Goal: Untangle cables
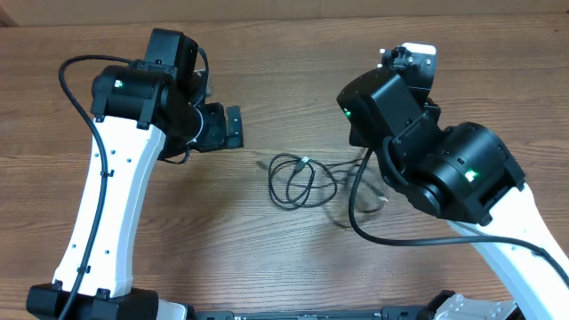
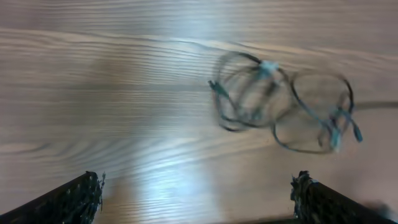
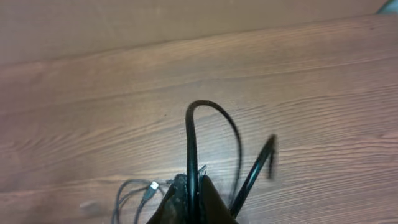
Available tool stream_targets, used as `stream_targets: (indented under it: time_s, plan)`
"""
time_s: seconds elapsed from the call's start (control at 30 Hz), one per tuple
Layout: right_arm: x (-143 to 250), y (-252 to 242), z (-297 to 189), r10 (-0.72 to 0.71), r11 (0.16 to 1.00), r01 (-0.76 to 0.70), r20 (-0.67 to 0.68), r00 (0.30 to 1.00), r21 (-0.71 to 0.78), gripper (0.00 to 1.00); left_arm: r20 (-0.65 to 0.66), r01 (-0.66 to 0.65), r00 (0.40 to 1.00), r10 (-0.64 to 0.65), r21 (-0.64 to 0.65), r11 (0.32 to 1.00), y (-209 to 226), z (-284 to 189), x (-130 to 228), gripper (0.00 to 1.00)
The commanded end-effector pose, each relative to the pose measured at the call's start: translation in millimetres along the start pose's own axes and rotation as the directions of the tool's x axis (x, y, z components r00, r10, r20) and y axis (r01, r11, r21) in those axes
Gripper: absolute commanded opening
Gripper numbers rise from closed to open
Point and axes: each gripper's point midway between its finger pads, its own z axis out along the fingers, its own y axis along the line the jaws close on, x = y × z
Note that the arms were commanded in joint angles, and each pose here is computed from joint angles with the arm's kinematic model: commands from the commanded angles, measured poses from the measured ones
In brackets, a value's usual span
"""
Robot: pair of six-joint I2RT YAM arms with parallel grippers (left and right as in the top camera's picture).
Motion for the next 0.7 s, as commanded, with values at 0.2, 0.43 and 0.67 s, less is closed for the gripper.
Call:
stream_targets:
  time_s: [0.2,0.43,0.67]
  plan:
    - [3,63,-6,0.047,0.953,-0.075,-0.099,0.994,-0.294,0.04,0.063,-0.253,0.966,0.251,0.425,0.869,-76,-39,9,0.99]
    - [-12,86,-14,0.087,0.909,-0.110,-0.076,0.993,-0.403,0.04,0.058,-0.327,0.939,0.339,0.454,0.829,-94,-39,24,0.99]
    - [-5,112,-29,0.057,0.831,-0.126,-0.143,0.988,-0.542,0.04,0.050,-0.297,0.952,0.303,0.407,0.864,-90,-33,19,0.97]
